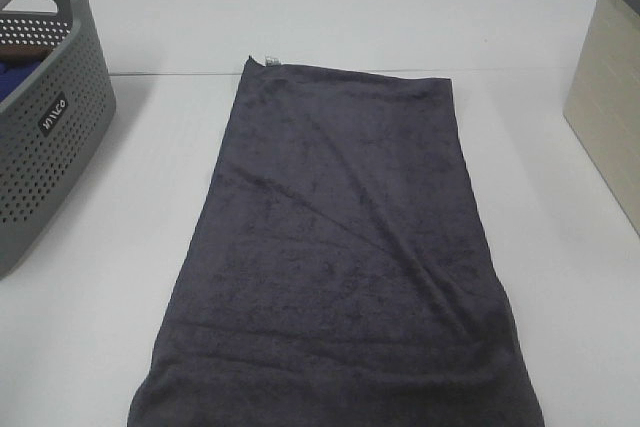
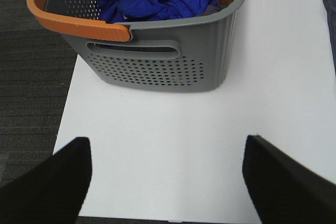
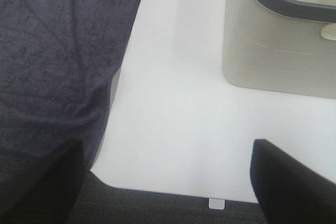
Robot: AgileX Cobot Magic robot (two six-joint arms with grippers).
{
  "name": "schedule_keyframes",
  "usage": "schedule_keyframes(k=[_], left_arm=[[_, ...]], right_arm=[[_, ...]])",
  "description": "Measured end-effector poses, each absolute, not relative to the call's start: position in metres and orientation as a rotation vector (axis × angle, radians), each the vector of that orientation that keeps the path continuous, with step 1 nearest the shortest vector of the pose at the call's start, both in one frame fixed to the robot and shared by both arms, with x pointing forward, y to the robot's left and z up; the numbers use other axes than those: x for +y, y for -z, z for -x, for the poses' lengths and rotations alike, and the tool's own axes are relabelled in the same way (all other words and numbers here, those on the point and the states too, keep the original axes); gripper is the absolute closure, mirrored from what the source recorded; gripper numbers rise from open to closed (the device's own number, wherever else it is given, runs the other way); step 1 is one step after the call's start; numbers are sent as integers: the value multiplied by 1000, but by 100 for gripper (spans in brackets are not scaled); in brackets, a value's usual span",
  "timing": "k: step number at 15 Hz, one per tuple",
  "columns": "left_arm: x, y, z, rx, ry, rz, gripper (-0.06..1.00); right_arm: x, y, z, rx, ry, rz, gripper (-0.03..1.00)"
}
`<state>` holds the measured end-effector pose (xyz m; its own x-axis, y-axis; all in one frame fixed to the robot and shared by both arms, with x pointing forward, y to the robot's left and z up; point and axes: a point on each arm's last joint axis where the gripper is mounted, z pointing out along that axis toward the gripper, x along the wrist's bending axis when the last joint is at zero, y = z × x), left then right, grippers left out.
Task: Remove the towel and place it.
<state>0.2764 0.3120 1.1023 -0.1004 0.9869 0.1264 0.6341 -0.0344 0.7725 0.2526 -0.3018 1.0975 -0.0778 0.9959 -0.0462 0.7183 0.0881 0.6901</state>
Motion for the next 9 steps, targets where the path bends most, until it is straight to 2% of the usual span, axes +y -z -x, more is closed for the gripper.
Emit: schedule_keyframes(k=[6, 9], left_arm=[[297, -1074, -232, 1585, -996, -1623, 20], [293, -1060, -225, 1544, -995, -1600, 20]], right_arm=[[-306, -1069, -215, 1744, -821, -1583, 13], [-305, -1049, -214, 1774, -802, -1566, 13]])
